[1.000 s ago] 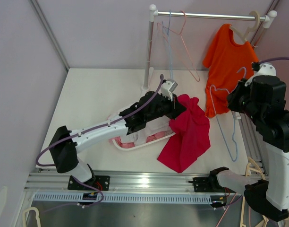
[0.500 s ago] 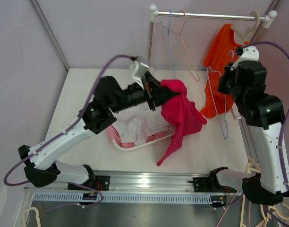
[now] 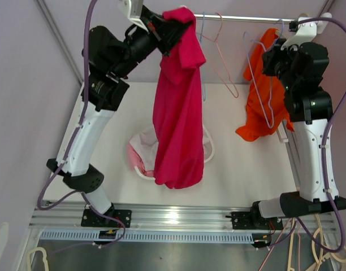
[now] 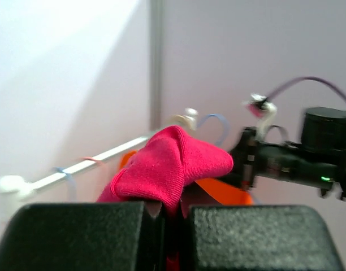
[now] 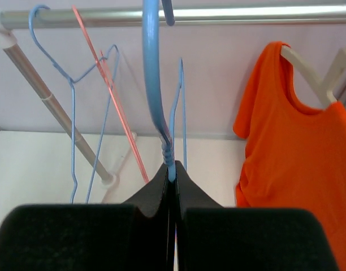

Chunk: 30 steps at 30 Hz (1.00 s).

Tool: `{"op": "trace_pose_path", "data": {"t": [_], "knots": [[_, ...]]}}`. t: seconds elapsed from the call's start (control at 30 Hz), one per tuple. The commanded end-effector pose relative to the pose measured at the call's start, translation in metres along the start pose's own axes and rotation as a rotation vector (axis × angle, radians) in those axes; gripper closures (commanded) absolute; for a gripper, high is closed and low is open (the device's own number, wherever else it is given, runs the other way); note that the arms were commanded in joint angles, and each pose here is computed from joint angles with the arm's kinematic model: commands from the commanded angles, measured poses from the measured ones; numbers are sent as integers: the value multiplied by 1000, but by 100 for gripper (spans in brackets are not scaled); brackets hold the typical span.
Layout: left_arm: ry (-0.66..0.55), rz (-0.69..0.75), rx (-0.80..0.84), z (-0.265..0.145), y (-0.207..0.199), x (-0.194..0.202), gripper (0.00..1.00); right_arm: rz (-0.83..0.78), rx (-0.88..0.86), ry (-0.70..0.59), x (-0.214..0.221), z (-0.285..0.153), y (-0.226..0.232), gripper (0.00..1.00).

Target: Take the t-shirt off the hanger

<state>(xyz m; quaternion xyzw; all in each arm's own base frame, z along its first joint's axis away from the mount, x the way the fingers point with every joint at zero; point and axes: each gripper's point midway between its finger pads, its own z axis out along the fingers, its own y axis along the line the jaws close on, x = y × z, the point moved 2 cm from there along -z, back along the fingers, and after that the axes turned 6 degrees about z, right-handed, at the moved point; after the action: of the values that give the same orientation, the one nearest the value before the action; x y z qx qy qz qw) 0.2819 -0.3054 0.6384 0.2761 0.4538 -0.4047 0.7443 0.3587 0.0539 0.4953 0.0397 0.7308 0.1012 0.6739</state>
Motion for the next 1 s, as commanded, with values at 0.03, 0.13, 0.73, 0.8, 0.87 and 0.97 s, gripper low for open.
{"op": "trace_pose_path", "data": {"t": [0.03, 0.13, 0.73, 0.8, 0.87, 0.97], "knots": [[-106, 39, -80, 2, 50, -34, 99, 31, -166, -109, -45, 19, 20, 100], [-167, 64, -103, 3, 70, -43, 99, 47, -191, -89, -44, 37, 22, 100], [74, -89, -336, -136, 19, 153, 99, 77, -315, -42, -20, 141, 33, 100], [143, -165, -373, -155, 17, 190, 99, 84, -330, -36, -16, 150, 35, 100], [250, -225, -390, -178, 7, 244, 99, 91, -343, -23, -9, 156, 39, 100], [265, -194, -402, -203, -26, 269, 99, 76, -368, -20, -2, 161, 53, 100]]}}
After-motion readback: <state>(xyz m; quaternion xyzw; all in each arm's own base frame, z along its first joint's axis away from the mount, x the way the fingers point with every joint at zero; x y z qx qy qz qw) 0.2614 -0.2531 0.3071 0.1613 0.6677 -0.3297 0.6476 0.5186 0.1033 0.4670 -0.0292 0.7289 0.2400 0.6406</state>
